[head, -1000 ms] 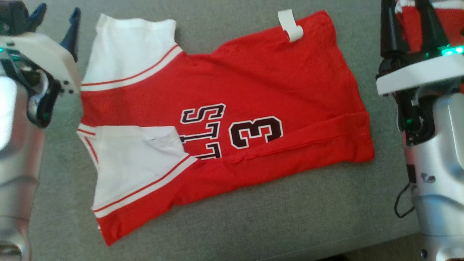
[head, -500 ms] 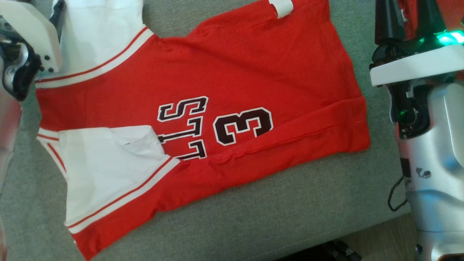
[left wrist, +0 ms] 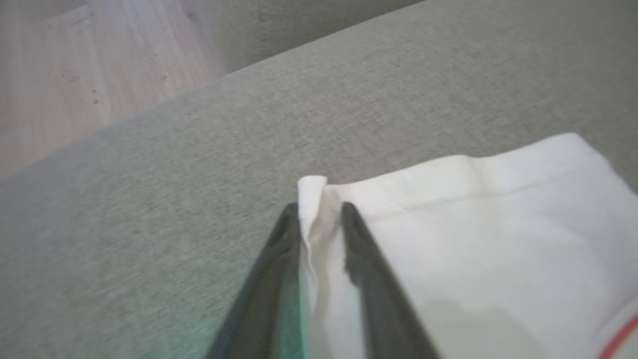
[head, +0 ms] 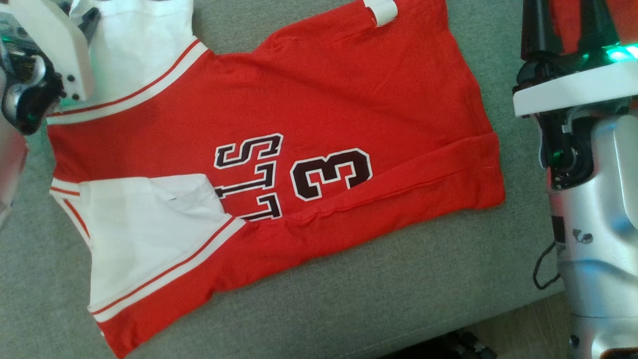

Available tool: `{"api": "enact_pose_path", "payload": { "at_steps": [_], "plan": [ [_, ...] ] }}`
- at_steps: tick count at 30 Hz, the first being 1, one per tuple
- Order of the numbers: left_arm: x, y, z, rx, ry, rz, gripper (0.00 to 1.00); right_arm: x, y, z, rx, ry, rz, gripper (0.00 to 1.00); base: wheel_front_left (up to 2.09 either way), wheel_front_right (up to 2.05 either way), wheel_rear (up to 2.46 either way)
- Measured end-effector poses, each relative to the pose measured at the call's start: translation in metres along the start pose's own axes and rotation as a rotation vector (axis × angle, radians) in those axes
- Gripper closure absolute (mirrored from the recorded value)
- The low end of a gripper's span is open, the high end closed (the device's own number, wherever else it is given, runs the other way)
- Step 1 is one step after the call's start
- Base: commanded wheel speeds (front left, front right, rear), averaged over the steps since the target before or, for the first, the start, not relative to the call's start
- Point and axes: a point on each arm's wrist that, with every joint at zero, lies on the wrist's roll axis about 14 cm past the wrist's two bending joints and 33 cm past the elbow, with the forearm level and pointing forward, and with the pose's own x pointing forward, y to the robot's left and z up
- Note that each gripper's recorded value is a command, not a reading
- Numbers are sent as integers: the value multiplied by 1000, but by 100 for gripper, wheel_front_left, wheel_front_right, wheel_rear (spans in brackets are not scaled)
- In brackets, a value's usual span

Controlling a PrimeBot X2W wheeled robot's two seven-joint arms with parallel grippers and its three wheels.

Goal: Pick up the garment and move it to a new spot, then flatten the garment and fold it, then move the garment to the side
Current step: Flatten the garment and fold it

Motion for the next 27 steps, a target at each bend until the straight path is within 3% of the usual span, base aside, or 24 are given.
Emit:
{"api": "enact_pose_path", "payload": {
  "at_steps": [9, 19, 27],
  "plan": [
    [-16, 3, 15, -14, -145, 14, 100, 0, 6, -23, -29, 130, 26, 0, 0, 0, 0],
    [-78, -10, 70, 26, -495, 18, 100, 17, 13, -44, -181, 346, 117, 0, 0, 0, 0],
    [-115, -15, 54, 40, -541, 22, 100, 19, 16, -92, -294, 585, 181, 0, 0, 0, 0]
  ]
}}
